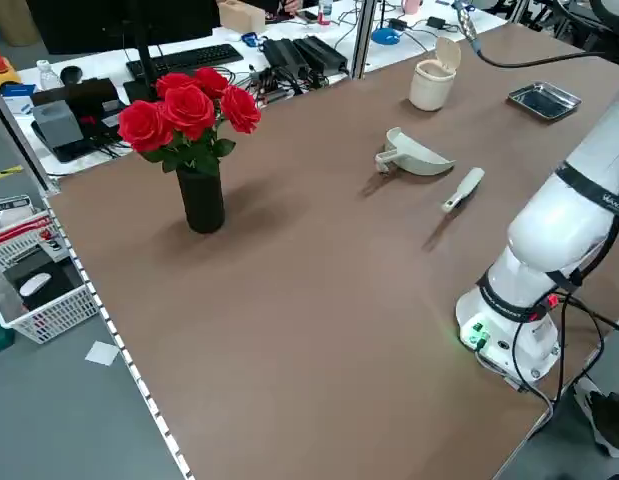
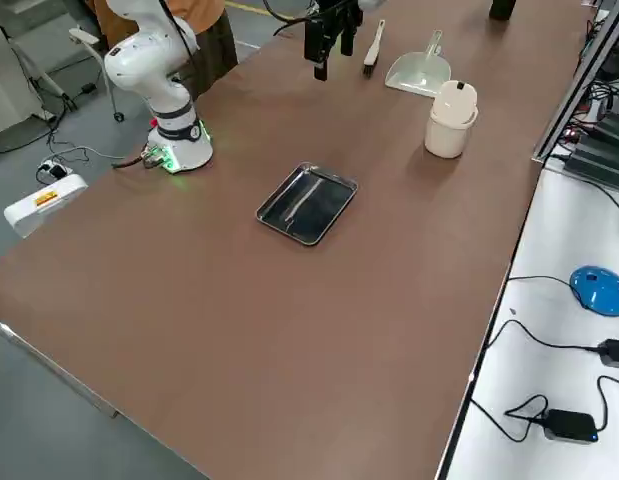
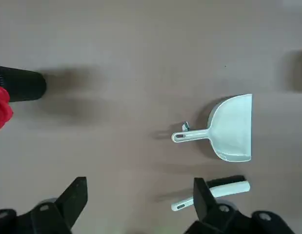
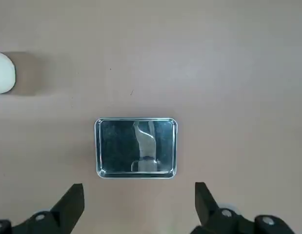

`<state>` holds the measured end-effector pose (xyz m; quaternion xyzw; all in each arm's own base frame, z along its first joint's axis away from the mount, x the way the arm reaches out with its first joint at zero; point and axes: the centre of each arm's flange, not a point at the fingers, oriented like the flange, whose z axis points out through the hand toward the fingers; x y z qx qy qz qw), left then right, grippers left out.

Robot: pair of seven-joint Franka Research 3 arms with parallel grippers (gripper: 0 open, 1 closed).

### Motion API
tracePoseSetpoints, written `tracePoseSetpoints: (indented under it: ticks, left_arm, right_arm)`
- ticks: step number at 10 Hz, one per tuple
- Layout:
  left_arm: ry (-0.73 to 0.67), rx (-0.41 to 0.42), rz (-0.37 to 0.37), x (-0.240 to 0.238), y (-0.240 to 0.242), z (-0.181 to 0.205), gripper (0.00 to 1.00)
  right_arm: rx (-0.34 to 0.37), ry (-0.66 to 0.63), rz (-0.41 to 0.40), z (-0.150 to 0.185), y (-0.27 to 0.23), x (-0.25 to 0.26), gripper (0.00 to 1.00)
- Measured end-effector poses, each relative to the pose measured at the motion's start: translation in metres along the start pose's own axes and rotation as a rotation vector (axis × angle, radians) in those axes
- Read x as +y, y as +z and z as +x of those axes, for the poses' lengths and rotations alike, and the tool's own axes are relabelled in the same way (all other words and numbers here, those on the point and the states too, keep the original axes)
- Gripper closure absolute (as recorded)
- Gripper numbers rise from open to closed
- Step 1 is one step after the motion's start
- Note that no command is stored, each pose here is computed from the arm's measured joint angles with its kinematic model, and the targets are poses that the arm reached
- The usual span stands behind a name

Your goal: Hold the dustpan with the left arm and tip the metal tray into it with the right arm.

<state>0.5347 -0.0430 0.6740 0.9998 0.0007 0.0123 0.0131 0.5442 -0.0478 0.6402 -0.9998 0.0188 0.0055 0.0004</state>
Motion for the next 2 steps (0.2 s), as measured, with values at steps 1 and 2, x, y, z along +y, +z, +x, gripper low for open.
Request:
tracePoseSetpoints:
  ticks: [1,2]
  left_arm:
    - [0.0,0.001,0.0,-0.0002,-0.0008,-0.0007,0.04]
    - [0.0,0.003,0.0,-0.0002,-0.0013,-0.0011,0.04]
  right_arm:
    - [0.0,-0.001,0.0,0.0,0.0,-0.0006,0.0]
    - [-0.001,-0.001,0.0,-0.0001,0.0001,-0.0005,0.0]
